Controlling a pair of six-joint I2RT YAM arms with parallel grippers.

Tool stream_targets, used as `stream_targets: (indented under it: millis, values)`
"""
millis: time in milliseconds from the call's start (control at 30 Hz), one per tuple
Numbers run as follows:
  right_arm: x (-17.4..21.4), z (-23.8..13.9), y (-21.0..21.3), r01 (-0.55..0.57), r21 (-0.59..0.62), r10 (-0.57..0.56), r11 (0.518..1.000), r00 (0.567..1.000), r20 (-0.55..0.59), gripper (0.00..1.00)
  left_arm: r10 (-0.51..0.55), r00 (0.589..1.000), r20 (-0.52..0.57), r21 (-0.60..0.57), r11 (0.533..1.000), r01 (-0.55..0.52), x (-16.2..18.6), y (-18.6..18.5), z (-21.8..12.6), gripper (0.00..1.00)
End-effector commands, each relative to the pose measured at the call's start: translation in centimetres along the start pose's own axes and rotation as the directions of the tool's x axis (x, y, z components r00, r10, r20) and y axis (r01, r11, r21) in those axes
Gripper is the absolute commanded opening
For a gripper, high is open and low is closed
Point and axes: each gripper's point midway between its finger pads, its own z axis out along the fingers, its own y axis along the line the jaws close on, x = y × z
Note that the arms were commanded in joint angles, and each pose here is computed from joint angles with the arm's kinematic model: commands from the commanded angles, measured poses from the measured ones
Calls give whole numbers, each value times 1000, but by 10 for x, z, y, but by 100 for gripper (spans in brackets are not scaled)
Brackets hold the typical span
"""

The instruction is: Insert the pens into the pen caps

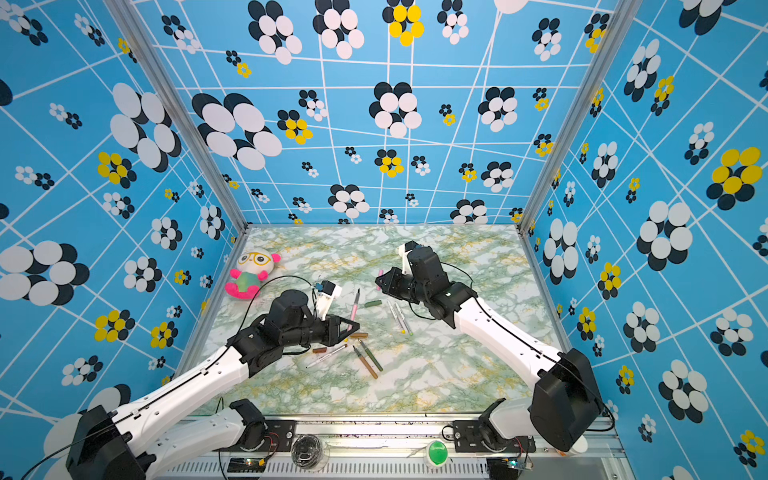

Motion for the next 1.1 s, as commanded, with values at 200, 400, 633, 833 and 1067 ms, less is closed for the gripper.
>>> stream_targets:
  millis: [200, 400, 633, 833, 1067]
  values:
    - [-4, -6, 26, -31, -116, 31, 993, 1000, -3, 6, 37, 999, 17, 60, 997, -38, -16, -29, 11, 0]
    - [-3, -7, 26, -35, -120, 34, 992, 999, -6, 6, 40, 999, 13, 55, 998, -40, -16, -29, 14, 0]
    - [-2, -7, 22, -24, -102, 23, 995, 1000, -5, 5, 42, 999, 31, 50, 998, -44, -19, -29, 12, 0]
    - [2, -3, 16, -17, -83, 15, 996, 1000, -20, 5, 49, 998, 31, 52, 997, -51, -18, -30, 12, 0]
    - [7, 1, 10, -14, -68, 11, 998, 999, -39, 5, 53, 998, 36, 53, 997, -55, -19, -30, 11, 0]
